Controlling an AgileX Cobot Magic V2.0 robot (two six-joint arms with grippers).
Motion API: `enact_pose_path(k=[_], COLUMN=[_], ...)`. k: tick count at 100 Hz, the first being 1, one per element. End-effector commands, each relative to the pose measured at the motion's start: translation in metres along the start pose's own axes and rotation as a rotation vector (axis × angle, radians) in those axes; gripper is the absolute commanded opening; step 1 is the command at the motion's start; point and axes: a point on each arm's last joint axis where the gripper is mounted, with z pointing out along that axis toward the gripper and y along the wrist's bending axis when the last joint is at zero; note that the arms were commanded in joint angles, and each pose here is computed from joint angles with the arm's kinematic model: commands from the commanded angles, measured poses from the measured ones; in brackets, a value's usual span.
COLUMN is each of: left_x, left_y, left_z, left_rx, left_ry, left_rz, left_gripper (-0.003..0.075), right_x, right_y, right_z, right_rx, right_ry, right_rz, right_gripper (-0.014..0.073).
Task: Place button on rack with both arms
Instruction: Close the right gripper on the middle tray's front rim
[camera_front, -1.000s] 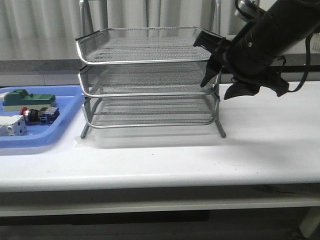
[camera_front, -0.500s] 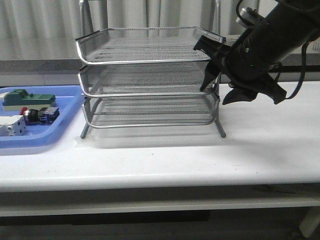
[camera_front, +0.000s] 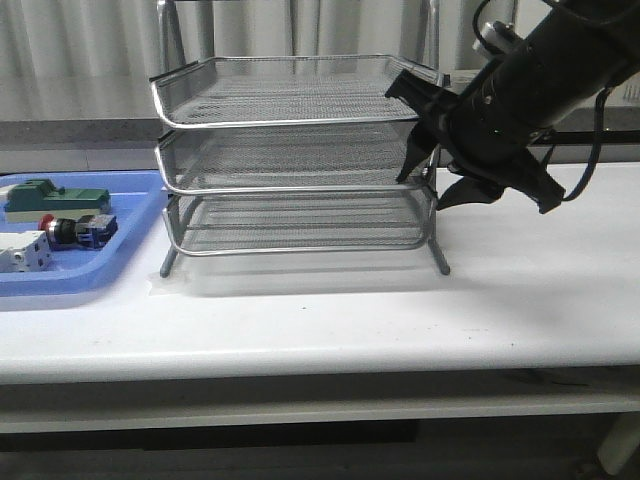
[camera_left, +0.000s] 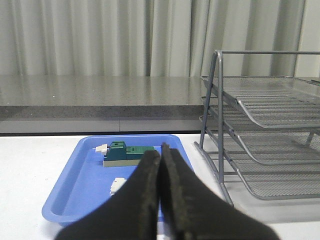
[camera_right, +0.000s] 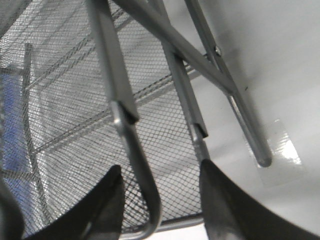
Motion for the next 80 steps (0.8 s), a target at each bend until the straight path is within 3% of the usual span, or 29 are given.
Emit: enact_pose_path(k=[1, 12, 46, 68, 80], left_x=[0.0061, 0.0061, 0.0061, 0.0061, 0.0061], left_y=[0.0004, 0.0004, 0.0004, 0.0004, 0.0004], left_z=[-0.0021, -0.0021, -0.0021, -0.0021, -0.0021], left_rx=[0.001, 0.001, 0.001, 0.001, 0.001], left_ry=[-0.072, -0.072, -0.072, -0.072, -0.072], left_rz=[-0.015, -0.015, -0.015, -0.015, -0.015], left_gripper=[-0.0020, -0.0020, -0.0020, -0.0020, -0.0020], right_x=[-0.0183, -0.0176, -0.0151, -0.0126, -0.0110], right_y=[0.0177, 0.0177, 0.0176, 0.0167, 0.0163], right_z=[-0.0138, -0.0137, -0.0135, -0.0132, -0.0131], right_rx=[-0.060, -0.060, -0.059, -0.056, -0.054], right_ry=[-0.097, -0.089, -0.062, -0.039, -0.024], right_rz=[-0.002, 0.001, 0.000, 0.000, -0.003], right_gripper=[0.0274, 0.0212, 0.0207, 0.0068, 0.0053])
